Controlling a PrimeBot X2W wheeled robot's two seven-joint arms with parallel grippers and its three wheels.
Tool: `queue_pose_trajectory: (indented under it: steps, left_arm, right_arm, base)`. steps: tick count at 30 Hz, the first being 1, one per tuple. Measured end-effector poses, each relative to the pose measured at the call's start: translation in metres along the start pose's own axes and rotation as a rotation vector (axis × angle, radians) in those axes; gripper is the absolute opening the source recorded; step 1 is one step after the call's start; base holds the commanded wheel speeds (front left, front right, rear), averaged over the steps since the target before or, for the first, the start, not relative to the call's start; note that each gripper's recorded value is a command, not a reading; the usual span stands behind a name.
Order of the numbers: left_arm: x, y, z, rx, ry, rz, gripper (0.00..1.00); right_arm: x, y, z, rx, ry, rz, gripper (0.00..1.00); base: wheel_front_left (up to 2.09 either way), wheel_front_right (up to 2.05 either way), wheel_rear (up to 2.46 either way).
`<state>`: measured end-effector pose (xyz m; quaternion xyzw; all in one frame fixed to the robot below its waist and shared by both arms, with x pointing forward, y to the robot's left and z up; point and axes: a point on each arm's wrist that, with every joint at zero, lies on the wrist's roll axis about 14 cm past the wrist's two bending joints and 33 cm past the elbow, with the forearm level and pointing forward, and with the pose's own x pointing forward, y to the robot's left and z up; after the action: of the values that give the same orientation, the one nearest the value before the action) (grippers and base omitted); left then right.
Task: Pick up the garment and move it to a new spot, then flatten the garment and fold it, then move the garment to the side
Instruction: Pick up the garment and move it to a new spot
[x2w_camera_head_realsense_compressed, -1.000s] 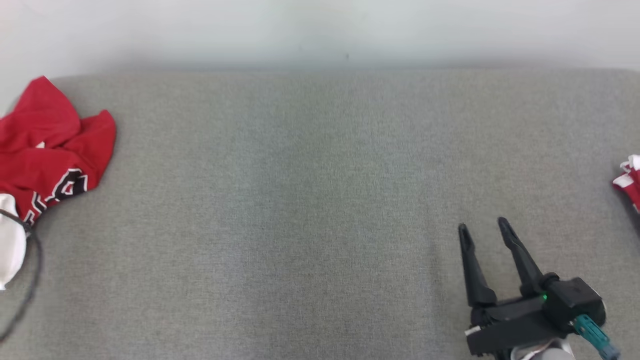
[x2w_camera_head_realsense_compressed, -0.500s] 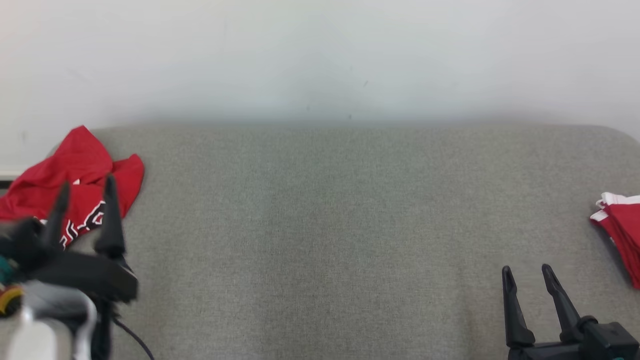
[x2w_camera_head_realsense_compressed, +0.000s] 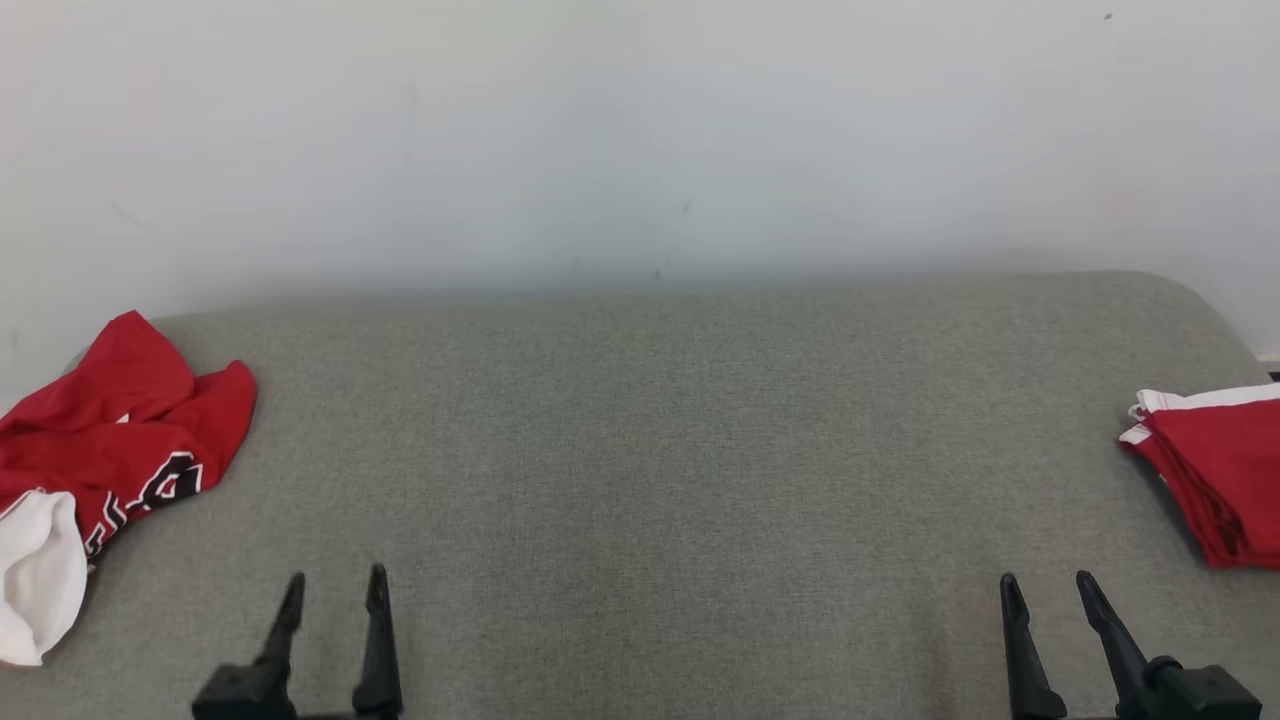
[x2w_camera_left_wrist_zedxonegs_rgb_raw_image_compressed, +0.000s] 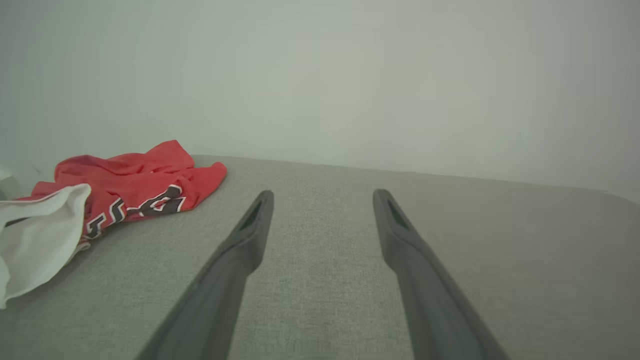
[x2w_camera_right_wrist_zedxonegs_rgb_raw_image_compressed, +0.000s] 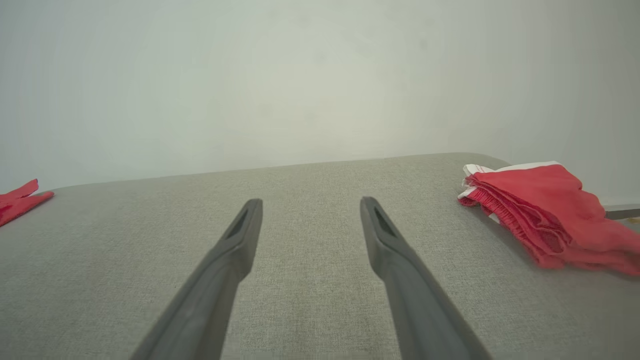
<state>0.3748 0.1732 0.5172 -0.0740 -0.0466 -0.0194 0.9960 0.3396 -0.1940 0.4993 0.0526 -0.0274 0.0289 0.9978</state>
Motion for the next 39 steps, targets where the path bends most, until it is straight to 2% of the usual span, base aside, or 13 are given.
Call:
queue_pose_trajectory:
  steps: [4,10,31,39]
  left_arm:
    - [-0.012,-0.001,-0.025,-0.001,0.073,0.003,1.0]
    - [-0.027,0.001,-0.037,-0.027,0.103,0.019,1.0]
    - [-0.035,0.016,-0.031,-0.014,0.081,0.063,1.0]
    - [-0.045,0.035,-0.026,-0.009,0.066,0.124,1.0]
  right_arm:
    - [-0.003,-0.008,-0.001,0.006,0.003,-0.029,1.0]
    - [-0.006,-0.006,-0.006,-0.013,0.018,-0.025,1.0]
    - [-0.005,-0.005,-0.01,-0.019,0.027,-0.034,1.0]
    - [0.005,0.016,-0.011,-0.012,0.027,0.028,1.0]
  base:
    - [0.0,0.0,0.0]
    - [0.0,0.0,0.0]
    - [0.0,0.0,0.0]
    - [0.0,0.0,0.0]
